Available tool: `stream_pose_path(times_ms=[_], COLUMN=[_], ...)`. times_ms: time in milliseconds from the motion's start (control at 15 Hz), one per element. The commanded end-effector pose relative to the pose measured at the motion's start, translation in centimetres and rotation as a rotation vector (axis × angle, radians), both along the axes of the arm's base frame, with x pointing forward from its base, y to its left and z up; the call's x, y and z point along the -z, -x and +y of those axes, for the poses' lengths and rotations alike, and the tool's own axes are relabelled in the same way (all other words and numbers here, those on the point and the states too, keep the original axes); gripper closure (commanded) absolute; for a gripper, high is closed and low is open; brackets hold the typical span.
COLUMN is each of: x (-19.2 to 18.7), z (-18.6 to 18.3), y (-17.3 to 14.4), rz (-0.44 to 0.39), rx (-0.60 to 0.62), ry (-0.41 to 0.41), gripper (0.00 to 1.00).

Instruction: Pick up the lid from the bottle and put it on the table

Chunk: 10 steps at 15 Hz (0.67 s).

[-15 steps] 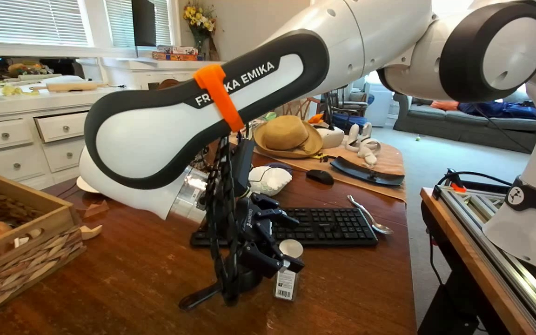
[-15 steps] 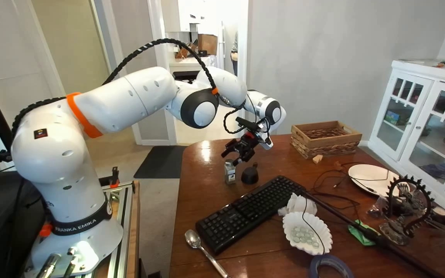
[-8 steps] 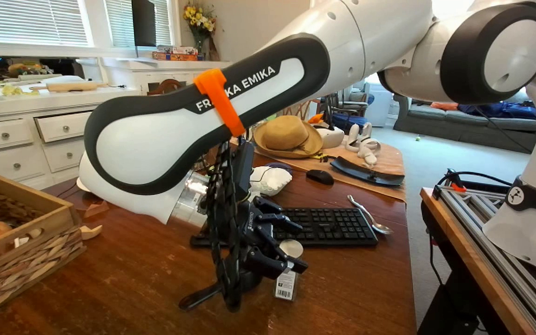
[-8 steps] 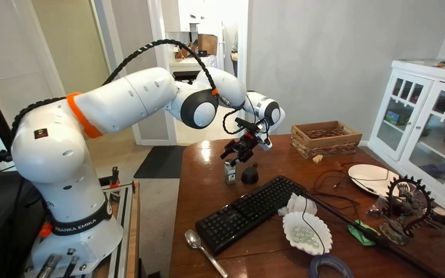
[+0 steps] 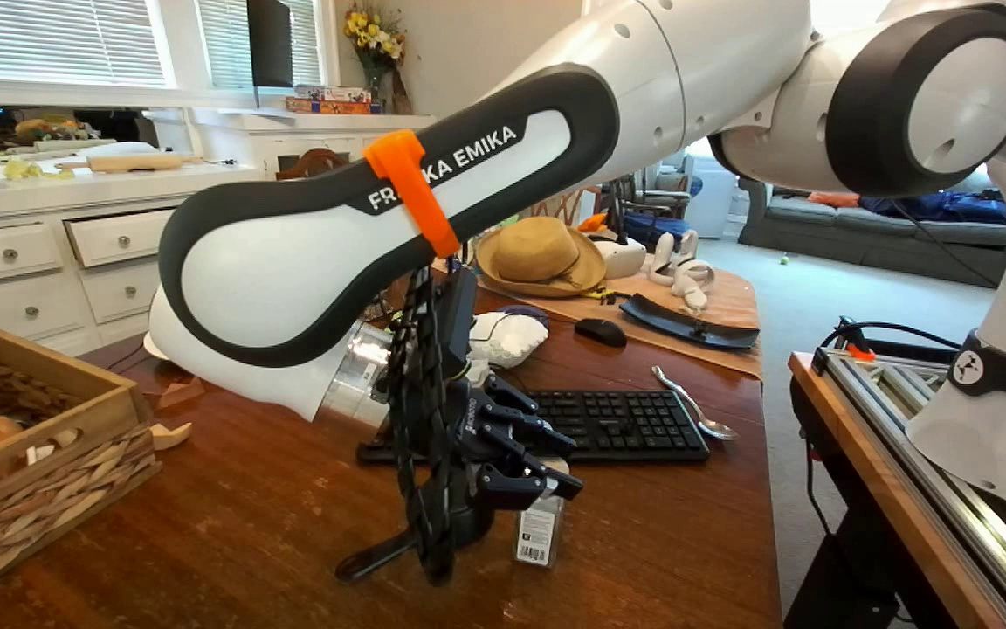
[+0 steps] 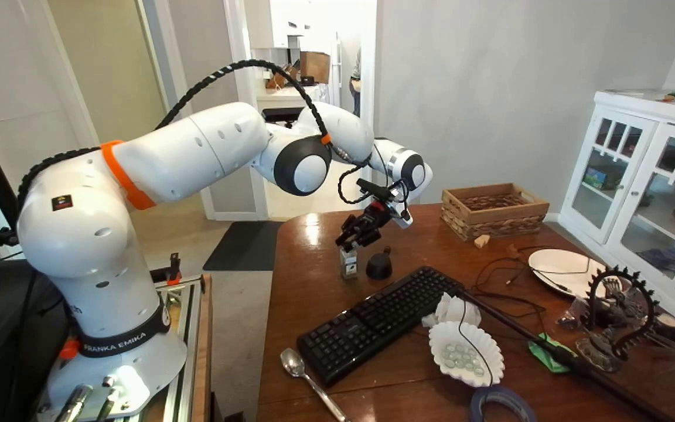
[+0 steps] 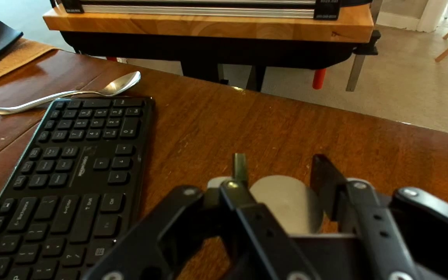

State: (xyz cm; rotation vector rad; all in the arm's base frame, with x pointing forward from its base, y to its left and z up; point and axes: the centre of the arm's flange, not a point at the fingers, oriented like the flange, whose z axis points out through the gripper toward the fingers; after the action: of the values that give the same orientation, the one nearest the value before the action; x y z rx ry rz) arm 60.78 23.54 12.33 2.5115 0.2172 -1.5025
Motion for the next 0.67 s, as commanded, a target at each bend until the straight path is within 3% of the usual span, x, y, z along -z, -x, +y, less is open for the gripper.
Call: stream_pose_path(times_ms=[0,600], x=[0.5,-0.7], z=[0.6,2.3], y=[-1.1,0.8], rz=[0.008,-0.02], rx=[-0.001,-0.044], ry=[-0.005,-0.007], gripper=[0.8,0.8])
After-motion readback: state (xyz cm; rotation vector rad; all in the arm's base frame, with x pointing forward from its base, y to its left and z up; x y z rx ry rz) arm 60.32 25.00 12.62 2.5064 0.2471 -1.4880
